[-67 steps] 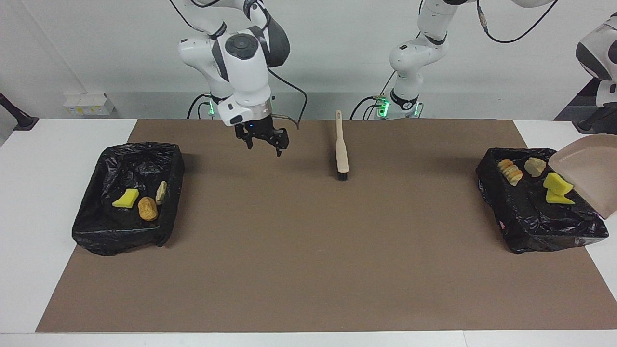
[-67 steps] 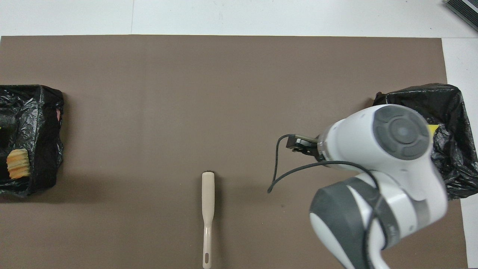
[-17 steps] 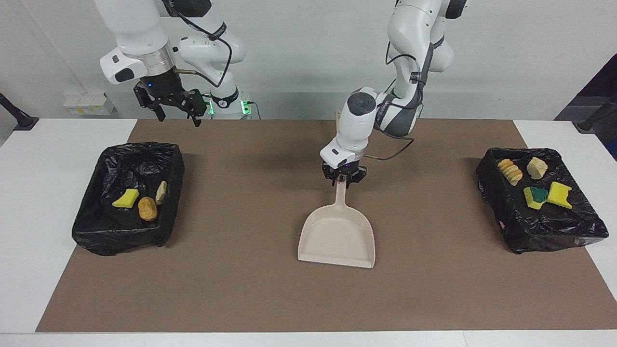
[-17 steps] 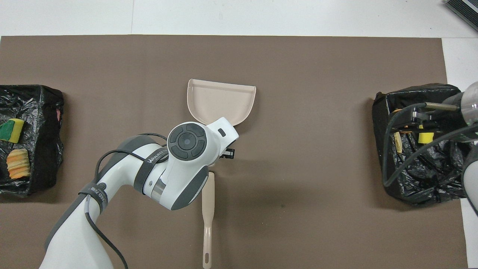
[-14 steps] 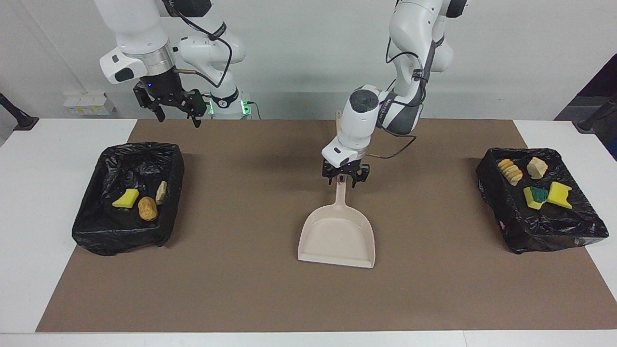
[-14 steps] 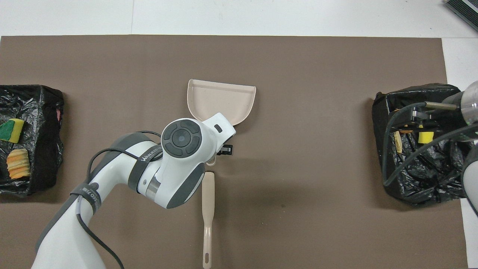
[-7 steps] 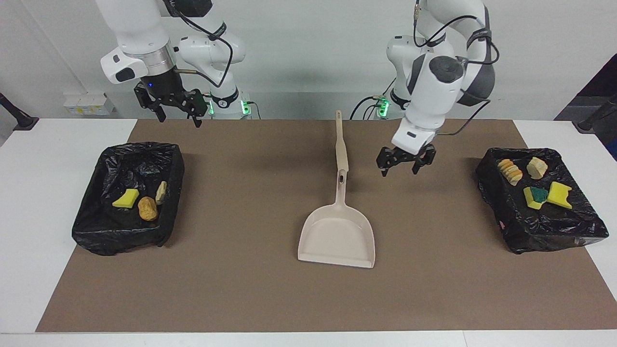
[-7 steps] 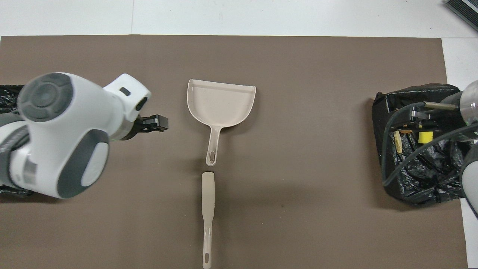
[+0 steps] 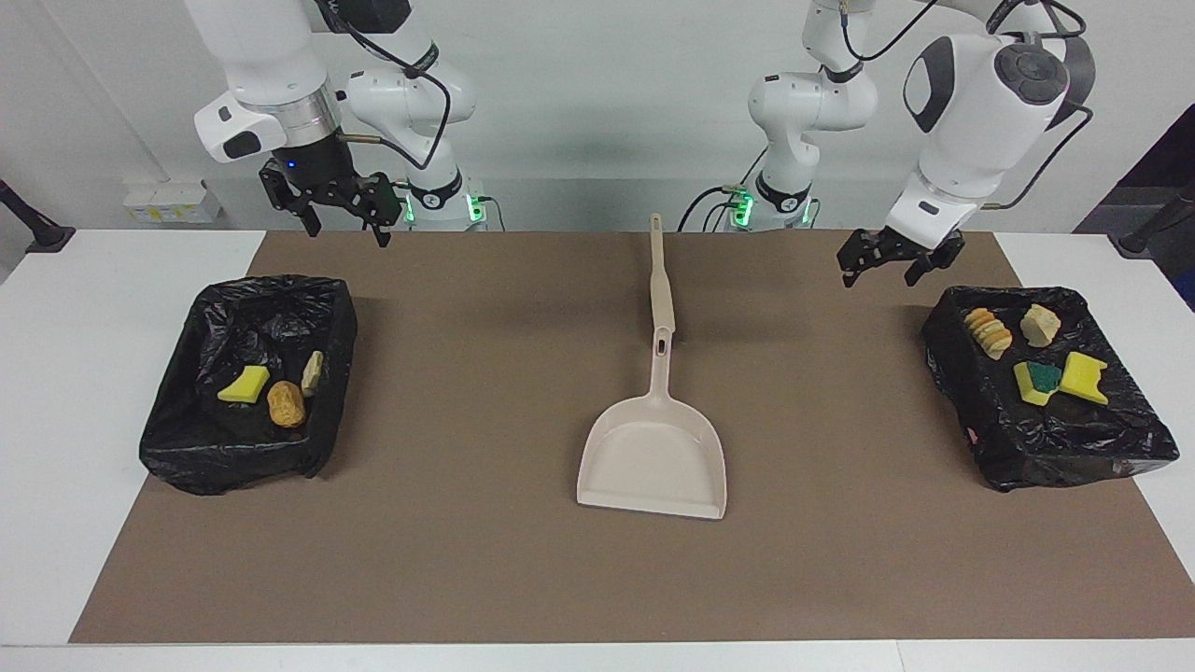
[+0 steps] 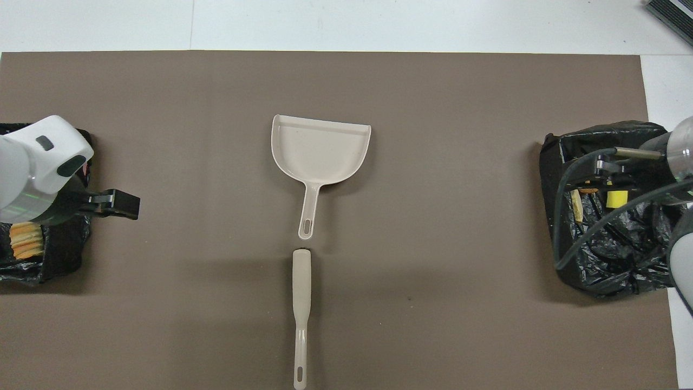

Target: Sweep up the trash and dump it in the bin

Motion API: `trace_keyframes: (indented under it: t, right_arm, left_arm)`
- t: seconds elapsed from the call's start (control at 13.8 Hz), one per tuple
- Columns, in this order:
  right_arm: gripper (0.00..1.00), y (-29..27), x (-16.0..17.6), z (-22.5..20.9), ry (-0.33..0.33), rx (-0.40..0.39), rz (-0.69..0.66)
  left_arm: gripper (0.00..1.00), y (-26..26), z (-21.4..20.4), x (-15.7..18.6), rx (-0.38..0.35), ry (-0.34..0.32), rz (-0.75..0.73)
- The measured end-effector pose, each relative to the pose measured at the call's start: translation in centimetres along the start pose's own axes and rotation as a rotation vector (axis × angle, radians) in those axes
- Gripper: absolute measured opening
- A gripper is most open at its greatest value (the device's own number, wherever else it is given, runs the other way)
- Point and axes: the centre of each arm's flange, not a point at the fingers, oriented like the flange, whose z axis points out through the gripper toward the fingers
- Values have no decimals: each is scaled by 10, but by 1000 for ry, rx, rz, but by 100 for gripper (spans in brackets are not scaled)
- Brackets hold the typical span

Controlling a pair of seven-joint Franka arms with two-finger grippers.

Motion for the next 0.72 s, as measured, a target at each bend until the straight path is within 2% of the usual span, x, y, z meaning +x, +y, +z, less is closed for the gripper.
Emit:
trace_keyframes:
  t: [0.29,0.72]
  right_arm:
    - [100,0,1,0,4,1,0]
    - [100,0,1,0,5,2,0]
  left_arm:
    - [100,-48,-46,-3,11,50,11]
    - [100,-39,-83,-4,-1,59,17]
